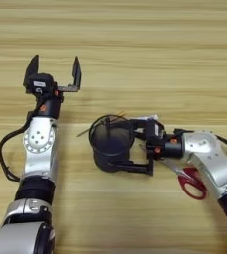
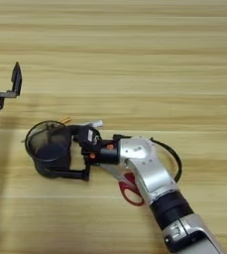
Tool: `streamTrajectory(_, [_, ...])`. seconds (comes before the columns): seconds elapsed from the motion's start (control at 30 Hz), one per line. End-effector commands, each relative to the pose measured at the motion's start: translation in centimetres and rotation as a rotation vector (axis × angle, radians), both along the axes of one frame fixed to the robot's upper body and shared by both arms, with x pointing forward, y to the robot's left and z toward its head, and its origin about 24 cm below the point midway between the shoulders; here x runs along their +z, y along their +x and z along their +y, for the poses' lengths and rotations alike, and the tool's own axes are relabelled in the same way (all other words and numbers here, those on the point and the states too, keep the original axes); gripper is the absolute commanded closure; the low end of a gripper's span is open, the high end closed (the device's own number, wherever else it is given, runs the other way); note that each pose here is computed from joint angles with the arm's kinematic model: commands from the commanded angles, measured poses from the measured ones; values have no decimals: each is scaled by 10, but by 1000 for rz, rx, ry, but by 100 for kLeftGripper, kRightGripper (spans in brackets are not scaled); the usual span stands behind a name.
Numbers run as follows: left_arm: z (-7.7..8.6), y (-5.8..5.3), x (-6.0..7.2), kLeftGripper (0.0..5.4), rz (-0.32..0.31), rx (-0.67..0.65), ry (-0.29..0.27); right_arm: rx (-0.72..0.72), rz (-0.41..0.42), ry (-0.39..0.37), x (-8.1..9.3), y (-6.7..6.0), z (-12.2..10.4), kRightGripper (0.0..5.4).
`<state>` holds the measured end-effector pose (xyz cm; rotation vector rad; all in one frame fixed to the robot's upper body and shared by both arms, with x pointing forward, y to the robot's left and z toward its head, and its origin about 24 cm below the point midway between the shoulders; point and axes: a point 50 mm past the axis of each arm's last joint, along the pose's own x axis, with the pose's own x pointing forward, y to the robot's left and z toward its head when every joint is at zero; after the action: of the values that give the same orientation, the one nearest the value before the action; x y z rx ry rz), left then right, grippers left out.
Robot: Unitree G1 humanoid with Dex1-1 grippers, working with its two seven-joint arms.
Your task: Move the objects on the table
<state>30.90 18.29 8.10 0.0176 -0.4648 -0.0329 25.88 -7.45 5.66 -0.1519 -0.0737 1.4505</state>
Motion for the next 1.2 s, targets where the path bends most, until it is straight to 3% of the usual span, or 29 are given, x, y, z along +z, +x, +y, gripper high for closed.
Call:
streamTrajectory(0.03, [-1,2,3,0,-15,-6,11,-28,-27,14,8,4,-8,71])
streamTrajectory(0.33, [0,3,3,0,-16,-5,11,-123,-69,38,22,15,-33,71])
streamTrajectory(0.7, [0,3,4,0,-16,-4,12,-312,-119,63,40,29,-84,72])
streamTrajectory(1.0, [1,3,4,0,-17,-4,15,-449,-118,22,41,33,-124,72])
streamTrajectory(1.2, [2,4,5,0,-20,-4,18,-551,-80,-16,31,38,-151,72])
